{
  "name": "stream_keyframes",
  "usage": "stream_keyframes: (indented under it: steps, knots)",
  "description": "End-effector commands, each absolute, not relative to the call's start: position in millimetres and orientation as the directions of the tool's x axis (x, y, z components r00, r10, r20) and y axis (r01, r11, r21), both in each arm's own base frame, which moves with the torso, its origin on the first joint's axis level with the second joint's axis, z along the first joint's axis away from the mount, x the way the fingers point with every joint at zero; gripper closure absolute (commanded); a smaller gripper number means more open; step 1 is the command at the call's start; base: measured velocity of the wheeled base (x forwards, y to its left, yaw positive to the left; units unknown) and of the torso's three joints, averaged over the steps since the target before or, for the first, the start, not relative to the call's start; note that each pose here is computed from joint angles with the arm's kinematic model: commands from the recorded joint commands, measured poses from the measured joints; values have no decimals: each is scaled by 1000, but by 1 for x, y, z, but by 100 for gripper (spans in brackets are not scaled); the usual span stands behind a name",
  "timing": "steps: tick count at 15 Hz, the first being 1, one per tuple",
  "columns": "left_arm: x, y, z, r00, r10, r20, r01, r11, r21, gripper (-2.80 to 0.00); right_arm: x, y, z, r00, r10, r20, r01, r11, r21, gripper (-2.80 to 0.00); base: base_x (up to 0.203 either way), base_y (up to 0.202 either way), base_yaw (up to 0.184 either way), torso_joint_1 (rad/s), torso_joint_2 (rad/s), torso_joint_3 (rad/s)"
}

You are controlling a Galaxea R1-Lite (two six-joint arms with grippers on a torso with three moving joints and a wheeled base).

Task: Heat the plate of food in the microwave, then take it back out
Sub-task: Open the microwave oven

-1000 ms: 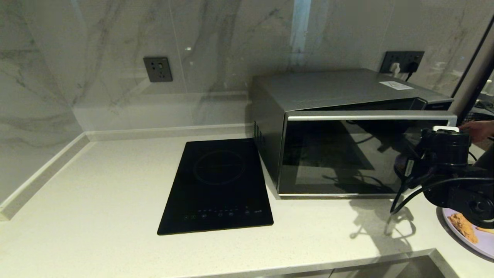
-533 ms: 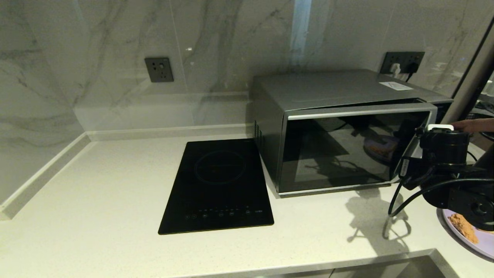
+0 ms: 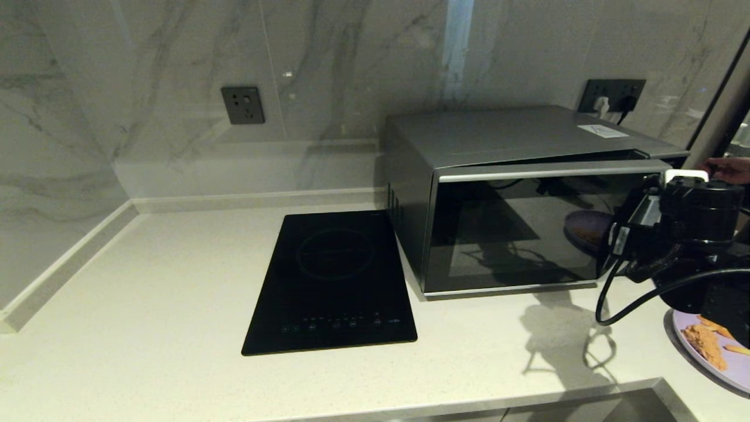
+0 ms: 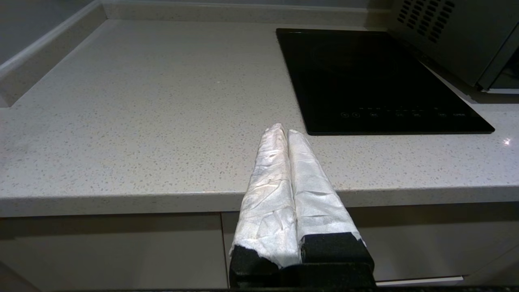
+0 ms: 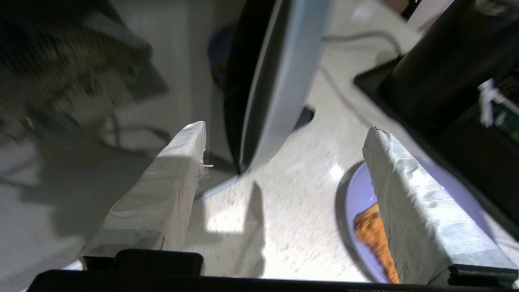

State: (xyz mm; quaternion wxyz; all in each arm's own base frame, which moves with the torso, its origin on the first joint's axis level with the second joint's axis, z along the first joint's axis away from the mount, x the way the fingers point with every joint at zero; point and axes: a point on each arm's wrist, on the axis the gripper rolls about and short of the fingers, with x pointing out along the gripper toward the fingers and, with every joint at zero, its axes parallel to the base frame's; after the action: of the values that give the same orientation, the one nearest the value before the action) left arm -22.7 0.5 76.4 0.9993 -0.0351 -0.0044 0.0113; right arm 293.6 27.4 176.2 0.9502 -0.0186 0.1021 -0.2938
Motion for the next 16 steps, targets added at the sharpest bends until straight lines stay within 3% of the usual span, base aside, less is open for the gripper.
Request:
stream_keyframes:
  steps: [1, 6, 9, 13, 16]
  knots:
    - [-23, 0, 76, 1000, 25, 8, -24, 997, -72, 0, 272, 27, 216, 835, -545, -79, 545, 838, -20, -280, 0, 0, 0, 0, 0, 0]
    - [-23, 0, 76, 1000, 25, 8, -24, 997, -71, 0, 246, 24, 302, 863, -478, 165, 466, 878, 109, -280, 0, 0, 0, 0, 0, 0]
    - [-23, 0, 76, 1000, 25, 8, -24, 997, -71, 0, 259, 25, 327, 851, -476, 219, 456, 879, 139, -280, 0, 0, 0, 0, 0, 0]
    - [-23, 0, 76, 1000, 25, 8, -24, 997, -71, 0, 265, 17, 339, 891, -453, -15, 453, 891, -23, -280, 0, 0, 0, 0, 0, 0]
    - [-23, 0, 76, 1000, 25, 8, -24, 997, -72, 0, 259, 5, 368, 907, -357, -225, 357, 933, -45, -280, 0, 0, 0, 0, 0, 0]
